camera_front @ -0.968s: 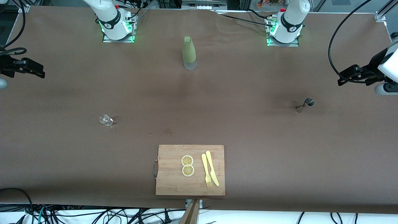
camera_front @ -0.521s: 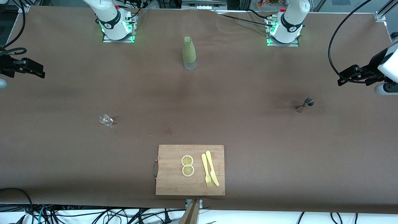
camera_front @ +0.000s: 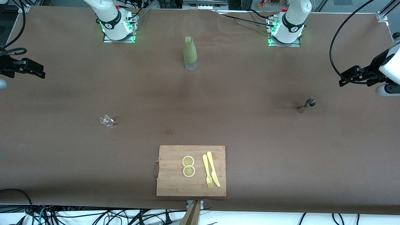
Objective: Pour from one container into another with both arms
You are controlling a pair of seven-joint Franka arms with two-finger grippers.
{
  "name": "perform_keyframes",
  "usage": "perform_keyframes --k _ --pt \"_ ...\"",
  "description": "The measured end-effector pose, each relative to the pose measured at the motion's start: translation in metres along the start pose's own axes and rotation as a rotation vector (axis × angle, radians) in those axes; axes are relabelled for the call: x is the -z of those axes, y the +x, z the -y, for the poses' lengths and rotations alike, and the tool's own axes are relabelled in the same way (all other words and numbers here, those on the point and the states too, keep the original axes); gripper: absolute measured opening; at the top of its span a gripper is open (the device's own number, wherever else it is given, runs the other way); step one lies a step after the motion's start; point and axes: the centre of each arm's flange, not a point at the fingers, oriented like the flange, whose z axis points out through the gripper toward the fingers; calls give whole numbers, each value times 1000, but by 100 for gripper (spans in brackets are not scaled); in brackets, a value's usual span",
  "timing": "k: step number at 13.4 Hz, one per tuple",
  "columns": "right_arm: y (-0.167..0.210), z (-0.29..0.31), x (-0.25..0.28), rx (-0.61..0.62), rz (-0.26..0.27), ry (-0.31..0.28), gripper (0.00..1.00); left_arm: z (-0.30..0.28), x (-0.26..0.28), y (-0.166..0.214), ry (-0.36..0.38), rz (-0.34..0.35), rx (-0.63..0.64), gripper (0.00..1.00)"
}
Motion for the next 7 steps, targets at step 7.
perform_keyframes --k 7 --pt "0 0 0 0 0 0 100 0 -2 1 0 3 0 100"
